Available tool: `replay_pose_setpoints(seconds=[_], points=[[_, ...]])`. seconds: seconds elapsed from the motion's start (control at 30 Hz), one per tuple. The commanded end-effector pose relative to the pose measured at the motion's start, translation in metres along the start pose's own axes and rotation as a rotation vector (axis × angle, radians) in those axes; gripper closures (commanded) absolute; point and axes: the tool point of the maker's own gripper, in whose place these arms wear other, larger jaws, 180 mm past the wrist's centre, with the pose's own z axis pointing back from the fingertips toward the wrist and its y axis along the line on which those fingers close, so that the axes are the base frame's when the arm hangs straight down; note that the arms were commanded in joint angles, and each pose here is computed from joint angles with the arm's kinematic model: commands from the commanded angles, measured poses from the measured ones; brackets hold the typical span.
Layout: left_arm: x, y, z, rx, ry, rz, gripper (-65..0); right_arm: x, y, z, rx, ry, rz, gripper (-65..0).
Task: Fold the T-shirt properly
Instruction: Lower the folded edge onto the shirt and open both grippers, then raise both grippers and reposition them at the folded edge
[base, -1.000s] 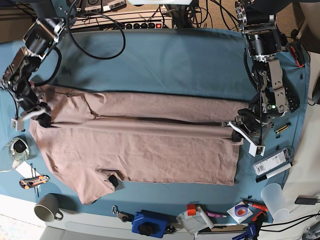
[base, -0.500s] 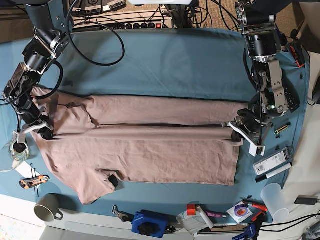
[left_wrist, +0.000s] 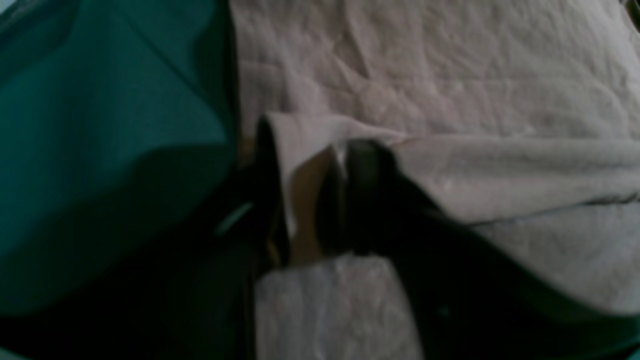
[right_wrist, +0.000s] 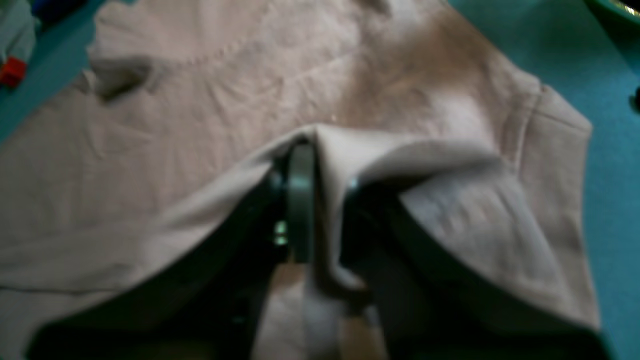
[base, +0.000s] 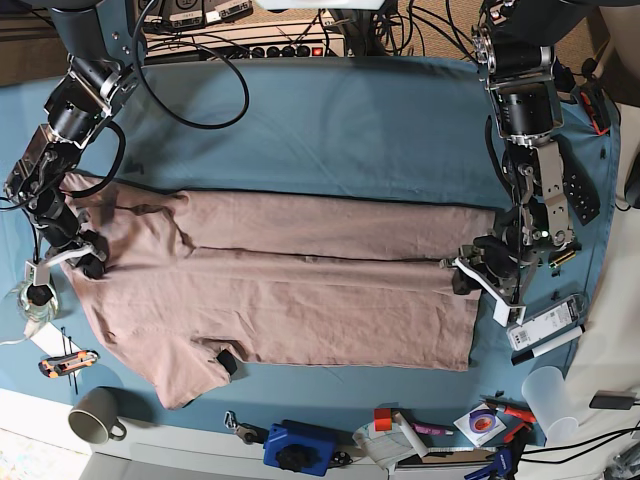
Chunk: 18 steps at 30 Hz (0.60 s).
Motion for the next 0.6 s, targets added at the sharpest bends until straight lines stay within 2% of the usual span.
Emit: replay_pose_setpoints(seconds=[0.0,0.1,0.2,0.3,0.43,0.57], points=[[0.025,0.000,0.004,-0.004,-0.057,-0.017,-28.0,0.035,0.001,0.008,0.013,-0.083,0.011,-15.8],[0.027,-0.002,0.006,-0.005,-0.031,-0.026,-28.8,0.041,0.007,0.016,0.076,-0.077,-0.039,-16.0],[0.041,-0.008,0.011,-0.029,-0.040,-0.026,-28.8,0.061,0.009,0.029,0.129,-0.129,-0.078,-16.0],[0.059,-0.018,0.017,-0.058,-0.040,-0.035,-28.8,0.078,0.000,0.042,0.112,-0.162,-0.060,-16.0],[0.063,-0.026,0.023,-0.078,0.056,-0.054,-28.8,0.090,-0.005,0.057,0.103,-0.149,-0.022,-16.0],[0.060,-0.031,0.030,-0.143,0.112,-0.025,-28.7,0.103,0.001,0.073,0.145,-0.131,-0.004,-16.0]])
